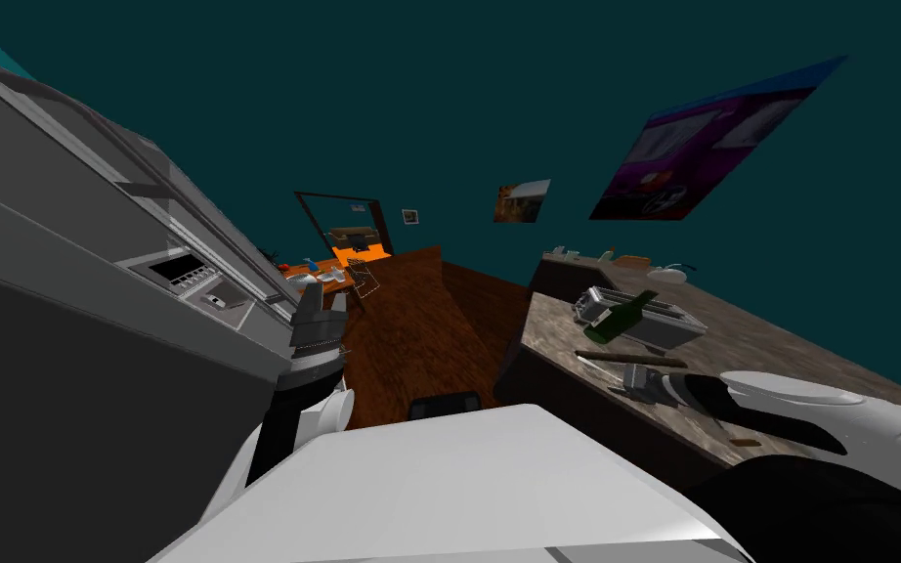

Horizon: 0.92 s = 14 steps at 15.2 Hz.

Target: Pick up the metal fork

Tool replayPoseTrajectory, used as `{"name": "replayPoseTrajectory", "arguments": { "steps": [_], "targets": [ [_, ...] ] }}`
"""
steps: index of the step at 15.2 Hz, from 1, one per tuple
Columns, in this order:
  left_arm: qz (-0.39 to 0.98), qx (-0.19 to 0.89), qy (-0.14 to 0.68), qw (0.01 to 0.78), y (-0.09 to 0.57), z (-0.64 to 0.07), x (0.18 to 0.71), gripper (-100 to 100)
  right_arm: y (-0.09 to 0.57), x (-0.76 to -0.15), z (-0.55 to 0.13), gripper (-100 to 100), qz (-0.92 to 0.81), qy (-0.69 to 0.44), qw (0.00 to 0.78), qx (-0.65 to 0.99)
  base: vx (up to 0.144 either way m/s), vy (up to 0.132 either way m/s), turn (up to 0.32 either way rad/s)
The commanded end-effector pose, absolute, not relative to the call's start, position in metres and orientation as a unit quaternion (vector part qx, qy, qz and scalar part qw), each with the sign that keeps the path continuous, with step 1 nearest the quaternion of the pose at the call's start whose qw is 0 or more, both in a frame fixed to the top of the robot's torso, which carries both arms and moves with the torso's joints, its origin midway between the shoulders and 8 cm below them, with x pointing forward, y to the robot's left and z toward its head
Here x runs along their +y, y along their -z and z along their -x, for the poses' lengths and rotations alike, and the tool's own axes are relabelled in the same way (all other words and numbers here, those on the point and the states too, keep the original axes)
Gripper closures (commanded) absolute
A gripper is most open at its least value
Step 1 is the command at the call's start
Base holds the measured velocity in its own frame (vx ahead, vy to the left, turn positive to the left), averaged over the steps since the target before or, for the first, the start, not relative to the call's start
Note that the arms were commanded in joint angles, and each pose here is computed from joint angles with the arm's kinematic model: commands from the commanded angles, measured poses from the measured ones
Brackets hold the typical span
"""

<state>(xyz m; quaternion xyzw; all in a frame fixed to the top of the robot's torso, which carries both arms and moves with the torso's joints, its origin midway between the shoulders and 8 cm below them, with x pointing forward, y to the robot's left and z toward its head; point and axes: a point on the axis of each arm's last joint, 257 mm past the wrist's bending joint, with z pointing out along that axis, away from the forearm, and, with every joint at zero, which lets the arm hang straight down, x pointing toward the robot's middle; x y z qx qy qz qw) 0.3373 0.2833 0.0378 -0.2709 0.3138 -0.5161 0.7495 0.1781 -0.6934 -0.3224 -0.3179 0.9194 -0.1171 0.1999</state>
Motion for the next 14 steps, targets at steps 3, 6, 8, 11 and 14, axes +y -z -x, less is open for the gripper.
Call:
{"name": "replayPoseTrajectory", "arguments": {
  "steps": [3,6,8,11,14],
  "targets": [
    [0.271,0.314,0.516,0.750,-0.038,-0.337,0.283,0,0.320,-0.711,-0.159,-100,0.332,0.130,0.167,0.919,0.065,0.051,0.145],
    [0.271,0.314,0.516,0.750,-0.038,-0.337,0.283,0,0.338,-0.709,-0.147,-100,0.324,0.131,0.164,0.923,0.021,-0.032,0.092],
    [0.271,0.314,0.516,0.750,-0.038,-0.337,0.283,0,0.337,-0.708,-0.146,-100,0.323,0.131,0.165,0.923,0.011,-0.040,0.044],
    [0.271,0.314,0.516,0.750,-0.038,-0.337,0.283,0,0.339,-0.707,-0.144,100,0.323,0.130,0.164,0.923,0.001,-0.004,0.001],
    [0.271,0.314,0.516,0.750,-0.038,-0.337,0.283,0,0.327,-0.711,-0.153,100,0.329,0.131,0.164,0.921,-0.002,0.008,-0.032]
  ]
}}
